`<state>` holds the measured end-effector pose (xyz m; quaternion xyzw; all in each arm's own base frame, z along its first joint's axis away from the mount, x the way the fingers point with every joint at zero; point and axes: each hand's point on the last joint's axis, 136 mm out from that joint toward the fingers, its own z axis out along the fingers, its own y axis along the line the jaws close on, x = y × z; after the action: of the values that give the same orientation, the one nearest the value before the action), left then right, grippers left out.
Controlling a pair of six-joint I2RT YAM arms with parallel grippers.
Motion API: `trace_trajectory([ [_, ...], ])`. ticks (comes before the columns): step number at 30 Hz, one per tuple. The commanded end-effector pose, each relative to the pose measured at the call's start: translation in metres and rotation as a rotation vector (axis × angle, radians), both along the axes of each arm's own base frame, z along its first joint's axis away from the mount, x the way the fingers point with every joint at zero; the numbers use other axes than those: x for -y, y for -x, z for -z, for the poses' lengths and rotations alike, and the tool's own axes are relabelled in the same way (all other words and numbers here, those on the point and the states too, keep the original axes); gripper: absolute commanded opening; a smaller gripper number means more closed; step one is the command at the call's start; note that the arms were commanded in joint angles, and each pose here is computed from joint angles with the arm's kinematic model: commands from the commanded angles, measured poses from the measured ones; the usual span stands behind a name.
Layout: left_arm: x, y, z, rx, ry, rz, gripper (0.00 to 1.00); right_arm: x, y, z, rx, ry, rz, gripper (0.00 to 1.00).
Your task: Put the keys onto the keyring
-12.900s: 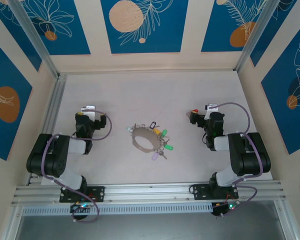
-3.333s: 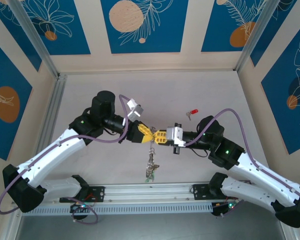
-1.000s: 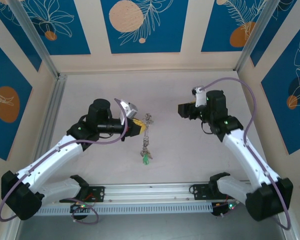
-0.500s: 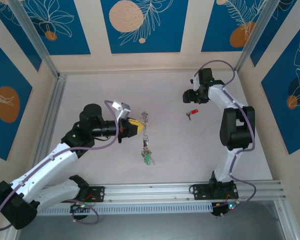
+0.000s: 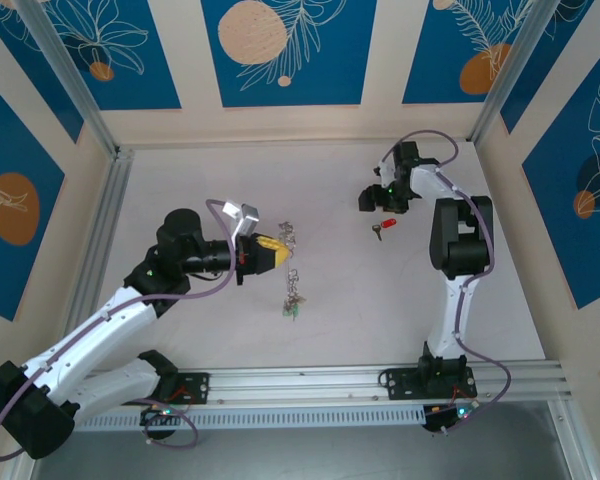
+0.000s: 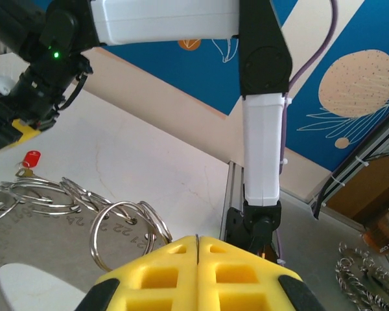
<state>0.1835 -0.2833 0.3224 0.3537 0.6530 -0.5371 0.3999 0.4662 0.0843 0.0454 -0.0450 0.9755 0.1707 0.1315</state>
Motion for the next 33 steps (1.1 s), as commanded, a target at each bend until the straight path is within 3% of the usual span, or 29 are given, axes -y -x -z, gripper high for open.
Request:
trace_trajectory([
  [1, -0.001, 0.004, -0.019, 0.046, 0.066, 0.029, 0.0, -0.007, 0.005, 0.0, -0.031, -0.052, -0.018, 0.7],
  [18, -0.002, 0.006, -0.022, 0.043, 0.089, 0.041, 0.0, -0.008, 0.034, 0.006, -0.058, -0.012, -0.011, 0.69],
  [33, -0.003, 0.006, -0.024, 0.036, 0.101, 0.043, 0.0, 0.0, 0.048, 0.013, -0.061, 0.147, -0.029, 0.67],
])
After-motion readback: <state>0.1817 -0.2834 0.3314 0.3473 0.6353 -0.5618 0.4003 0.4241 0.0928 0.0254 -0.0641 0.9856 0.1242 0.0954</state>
